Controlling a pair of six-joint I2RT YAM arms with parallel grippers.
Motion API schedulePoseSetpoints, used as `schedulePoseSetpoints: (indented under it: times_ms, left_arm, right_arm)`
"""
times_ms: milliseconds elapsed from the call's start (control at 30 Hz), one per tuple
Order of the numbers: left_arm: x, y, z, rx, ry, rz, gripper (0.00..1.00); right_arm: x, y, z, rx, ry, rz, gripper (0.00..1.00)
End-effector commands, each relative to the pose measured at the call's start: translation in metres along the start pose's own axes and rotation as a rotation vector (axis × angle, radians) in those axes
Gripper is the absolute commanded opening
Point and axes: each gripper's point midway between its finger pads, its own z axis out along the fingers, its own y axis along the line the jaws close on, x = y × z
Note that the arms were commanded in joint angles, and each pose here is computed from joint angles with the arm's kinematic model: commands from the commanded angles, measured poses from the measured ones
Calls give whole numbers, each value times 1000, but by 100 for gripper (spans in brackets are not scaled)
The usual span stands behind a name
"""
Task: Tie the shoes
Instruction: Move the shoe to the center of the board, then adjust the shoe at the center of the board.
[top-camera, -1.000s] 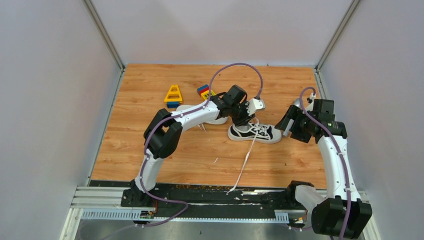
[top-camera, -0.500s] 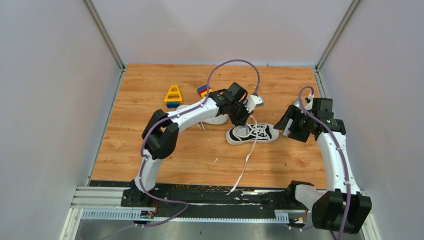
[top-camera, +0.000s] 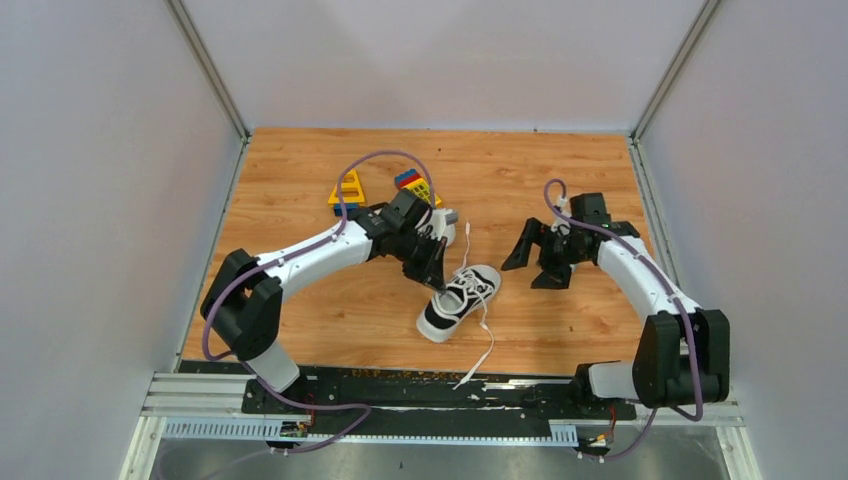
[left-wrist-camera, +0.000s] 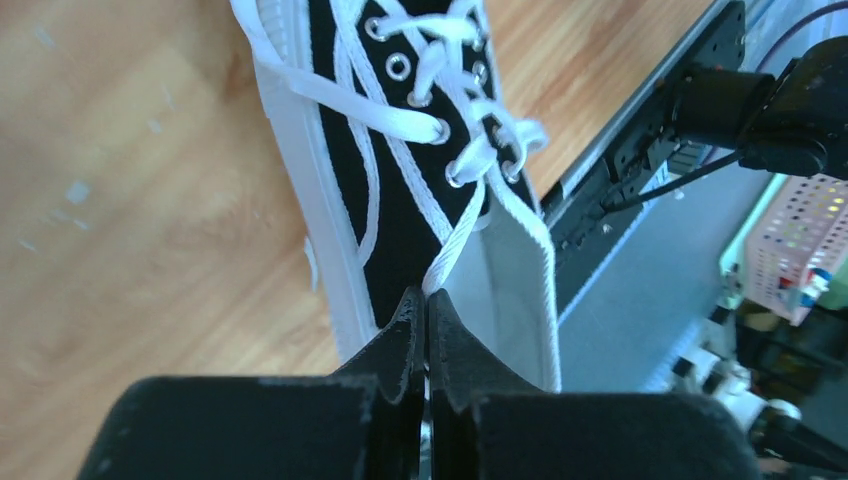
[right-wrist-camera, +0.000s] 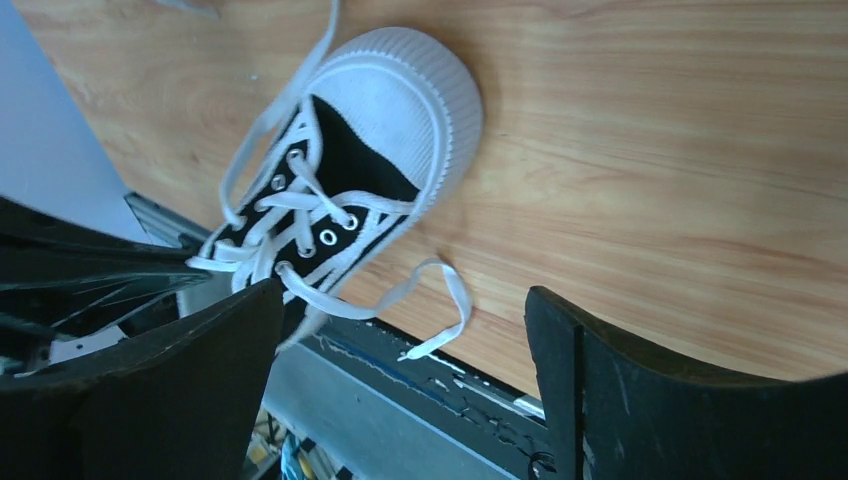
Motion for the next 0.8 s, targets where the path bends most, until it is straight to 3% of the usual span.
schedulePoseSetpoints:
  times_ms: [0,133,200,233,300,467,533,600,767]
  left_arm:
    - [15,-17,-3,127,-19,-207,0]
    - [31,-20,-3,244,-3,-254,1]
    - [31,-21,-5,260,-29,-210,22]
    - [31,-21,-8,252,-44,-165,38]
    - [33,-16,-16,211,-63,-92,52]
    - [49,5,-22,148,-95,-130,64]
    - [59,-3,-19,239,-94,-121,68]
    - [69,-16,-17,340,-102,-75,82]
    - [100,-32,2,410,-53,114,83]
  right_arm:
    - [11,33,26,-87,68,-46,92]
    - [16,43,54,-84,144,-5,92]
    - [19,43,65,-51,176,-5,92]
    - [21,41,68,-33,189,3,92]
    - [27,41,72,-15,219,18,93]
    - [40,41,82,-5,267,44,93]
    - [40,50,88,-58,291,50,93]
    - [33,58,97,-89,298,47,93]
    - [-14,90,117,-138,258,-4,93]
